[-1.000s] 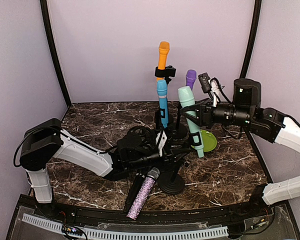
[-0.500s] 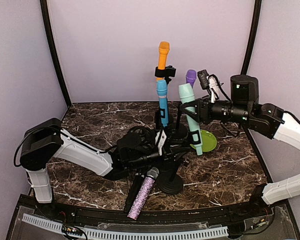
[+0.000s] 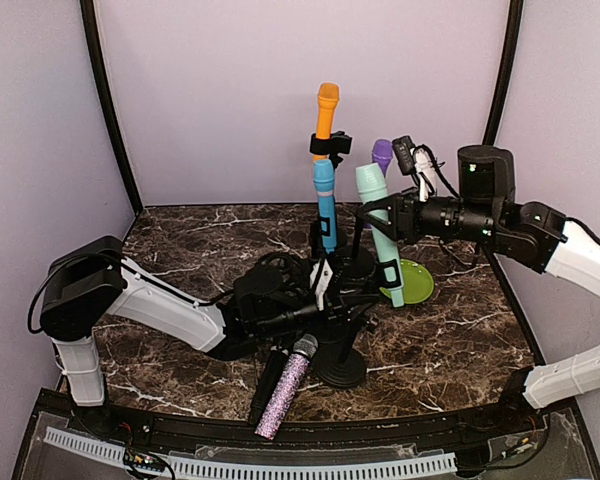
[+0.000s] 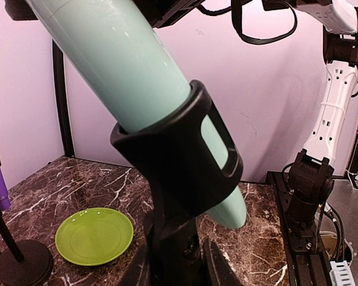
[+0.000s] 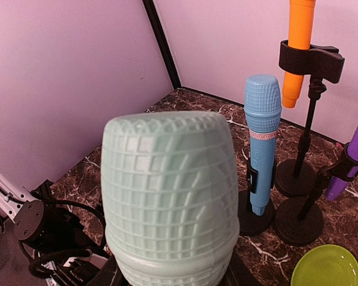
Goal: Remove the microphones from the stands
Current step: Remove the microphone from the microphone stand.
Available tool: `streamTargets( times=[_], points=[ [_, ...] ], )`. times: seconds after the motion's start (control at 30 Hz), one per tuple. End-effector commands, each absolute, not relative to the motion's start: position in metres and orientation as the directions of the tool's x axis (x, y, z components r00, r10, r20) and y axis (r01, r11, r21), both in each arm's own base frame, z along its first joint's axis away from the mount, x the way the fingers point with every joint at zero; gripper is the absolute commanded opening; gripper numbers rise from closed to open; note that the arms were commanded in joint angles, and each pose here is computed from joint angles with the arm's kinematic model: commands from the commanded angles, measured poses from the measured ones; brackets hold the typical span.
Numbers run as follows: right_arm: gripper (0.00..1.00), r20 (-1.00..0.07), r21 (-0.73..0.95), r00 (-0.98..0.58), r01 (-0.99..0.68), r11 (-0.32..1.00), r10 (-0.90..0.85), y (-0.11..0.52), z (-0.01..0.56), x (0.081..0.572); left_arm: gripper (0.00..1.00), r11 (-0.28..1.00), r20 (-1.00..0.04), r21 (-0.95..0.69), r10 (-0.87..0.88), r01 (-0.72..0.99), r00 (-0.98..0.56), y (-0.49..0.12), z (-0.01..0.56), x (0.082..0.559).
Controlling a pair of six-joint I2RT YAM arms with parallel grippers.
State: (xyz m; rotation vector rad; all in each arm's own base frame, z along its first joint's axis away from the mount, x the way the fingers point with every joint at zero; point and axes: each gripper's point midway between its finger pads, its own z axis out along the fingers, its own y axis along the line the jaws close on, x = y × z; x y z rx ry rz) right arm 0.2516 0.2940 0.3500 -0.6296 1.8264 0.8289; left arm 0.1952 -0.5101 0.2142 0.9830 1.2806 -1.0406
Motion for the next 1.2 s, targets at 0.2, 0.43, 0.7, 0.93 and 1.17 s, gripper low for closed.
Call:
streamTargets(
  times=[0.2, 0.43, 0.7, 0.93, 1.17],
  points=[
    [0.0, -0.929, 0.217, 0.068, -0.699, 0.682, 0.365, 0.25, 0.529, 0.268, 0.0, 0.048, -0.984, 0.023, 0.179, 0.999, 0.014, -0.512, 0.139, 0.14],
    [0.0, -0.942, 0.16, 0.077, -0.751, 0.64, 0.325, 0.264, 0.527, 0.262, 0.0, 0.048, -0.984, 0.022, 0.18, 0.999, 0.013, -0.511, 0.139, 0.14],
    [0.0, -0.957, 0.058, 0.094, -0.866, 0.497, 0.275, 0.292, 0.525, 0.24, 0.0, 0.048, -0.984, 0.022, 0.179, 0.999, 0.013, -0.51, 0.139, 0.139],
    [0.0, -0.956, 0.061, 0.094, -0.864, 0.501, 0.277, 0.293, 0.523, 0.243, 0.0, 0.049, -0.984, 0.024, 0.179, 0.999, 0.015, -0.511, 0.139, 0.14],
    [0.0, -0.95, 0.077, 0.103, -0.838, 0.541, 0.295, 0.285, 0.528, 0.247, 0.0, 0.053, -0.984, 0.027, 0.177, 0.998, 0.017, -0.51, 0.14, 0.14]
  ],
)
